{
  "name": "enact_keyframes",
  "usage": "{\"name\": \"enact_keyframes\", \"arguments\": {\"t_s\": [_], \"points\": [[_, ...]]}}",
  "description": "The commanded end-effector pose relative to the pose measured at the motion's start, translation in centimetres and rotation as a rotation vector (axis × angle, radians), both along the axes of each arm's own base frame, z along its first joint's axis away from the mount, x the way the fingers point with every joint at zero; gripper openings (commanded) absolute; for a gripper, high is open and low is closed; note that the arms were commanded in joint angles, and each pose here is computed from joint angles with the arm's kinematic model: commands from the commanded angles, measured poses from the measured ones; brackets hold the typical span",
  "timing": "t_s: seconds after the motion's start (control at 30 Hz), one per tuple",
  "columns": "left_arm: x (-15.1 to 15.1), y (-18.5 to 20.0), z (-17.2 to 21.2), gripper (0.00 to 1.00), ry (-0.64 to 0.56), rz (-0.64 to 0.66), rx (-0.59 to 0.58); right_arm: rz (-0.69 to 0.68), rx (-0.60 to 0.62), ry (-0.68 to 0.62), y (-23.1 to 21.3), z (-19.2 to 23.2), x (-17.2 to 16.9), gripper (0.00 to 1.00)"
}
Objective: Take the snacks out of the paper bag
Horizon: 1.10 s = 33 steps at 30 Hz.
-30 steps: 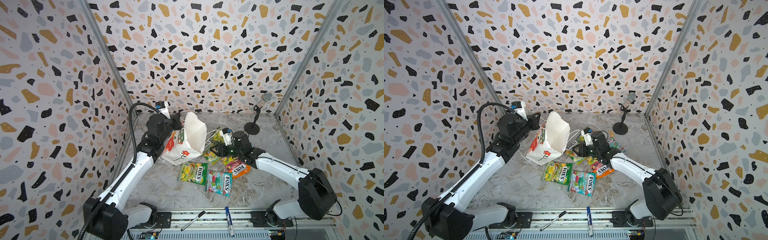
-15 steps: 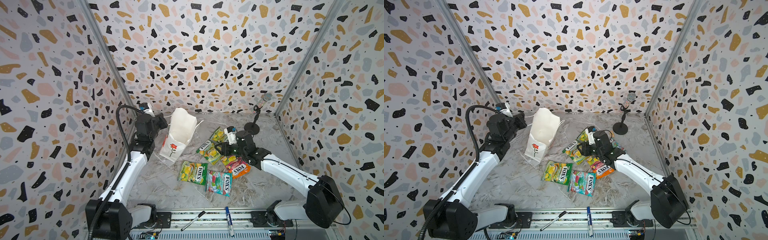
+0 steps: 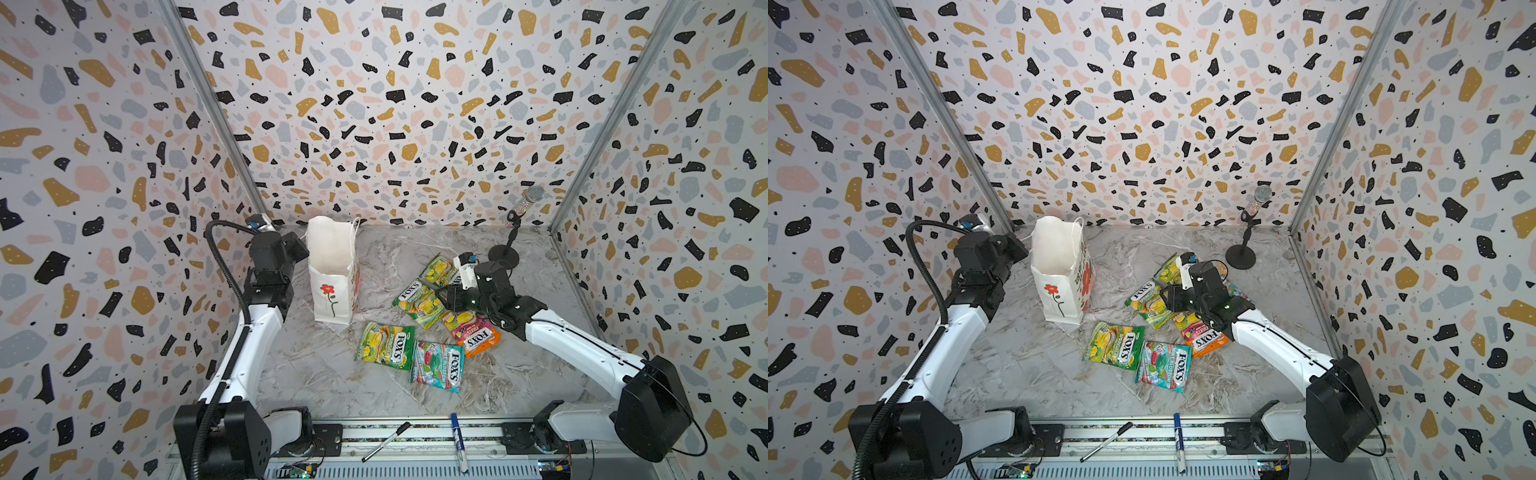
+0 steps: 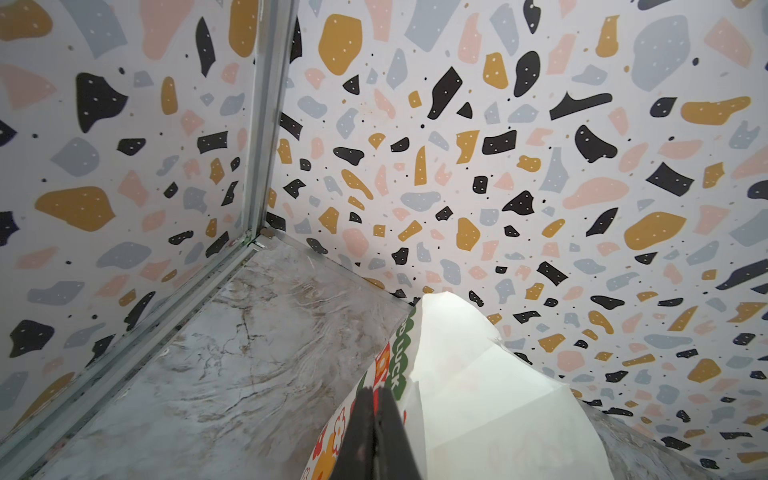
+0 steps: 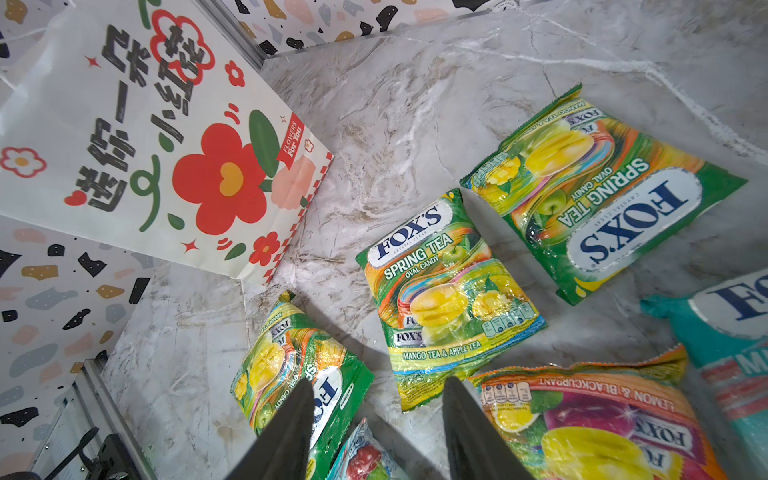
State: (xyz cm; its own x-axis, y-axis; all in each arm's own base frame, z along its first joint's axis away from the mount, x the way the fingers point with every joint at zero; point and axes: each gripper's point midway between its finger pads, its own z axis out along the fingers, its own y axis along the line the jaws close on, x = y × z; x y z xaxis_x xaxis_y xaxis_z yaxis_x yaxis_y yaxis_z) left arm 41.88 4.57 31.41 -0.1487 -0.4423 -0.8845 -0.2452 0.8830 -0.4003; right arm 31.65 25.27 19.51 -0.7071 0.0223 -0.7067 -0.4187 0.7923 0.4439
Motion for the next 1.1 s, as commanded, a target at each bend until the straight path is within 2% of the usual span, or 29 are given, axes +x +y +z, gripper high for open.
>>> {"name": "enact_keyframes", "arguments": {"t_s": [0.0, 0.03, 0.1, 0.23, 0.3, 0.43, 0.63, 0.8, 0.97, 1.07], "points": [[0.3, 0.8, -0.1, 0.00, -0.004, 0.003, 0.013, -0.012, 0.008, -0.044, -0.5, 1.8, 0.1, 0.52], [0.4, 1.1, 0.0, 0.03, -0.005, 0.006, 0.012, -0.014, 0.007, -0.043, -0.5, 1.7, 0.2, 0.52], [0.4, 1.4, 0.0, 0.19, -0.006, 0.010, 0.015, -0.015, 0.007, -0.046, -0.6, 1.7, 0.2, 0.52], [0.2, 1.8, 0.3, 0.60, -0.005, 0.019, 0.037, -0.023, 0.002, -0.045, -0.8, 1.6, 0.3, 0.52], [-0.1, 1.8, 0.8, 0.77, -0.006, 0.017, 0.062, -0.028, -0.002, -0.050, -1.0, 1.6, 0.3, 0.52], [-1.3, 2.0, 2.6, 0.99, -0.028, 0.024, 0.129, -0.044, -0.009, -0.054, -1.6, 1.5, 0.4, 0.53], [-4.0, 1.9, 5.4, 1.00, -0.064, 0.031, 0.184, -0.096, -0.025, -0.076, -3.2, 1.6, 0.9, 0.53], [-6.2, 1.1, 4.6, 1.00, -0.016, -0.002, 0.157, -0.134, -0.033, -0.084, -4.7, 1.4, 1.0, 0.53], [-9.3, 0.8, 3.2, 1.00, 0.026, 0.006, 0.129, -0.175, -0.047, -0.088, -6.7, 1.2, 1.2, 0.53], [-11.2, 1.1, 2.1, 0.96, 0.051, 0.046, 0.098, -0.214, -0.063, -0.089, -8.1, 0.9, 1.3, 0.53]]}}
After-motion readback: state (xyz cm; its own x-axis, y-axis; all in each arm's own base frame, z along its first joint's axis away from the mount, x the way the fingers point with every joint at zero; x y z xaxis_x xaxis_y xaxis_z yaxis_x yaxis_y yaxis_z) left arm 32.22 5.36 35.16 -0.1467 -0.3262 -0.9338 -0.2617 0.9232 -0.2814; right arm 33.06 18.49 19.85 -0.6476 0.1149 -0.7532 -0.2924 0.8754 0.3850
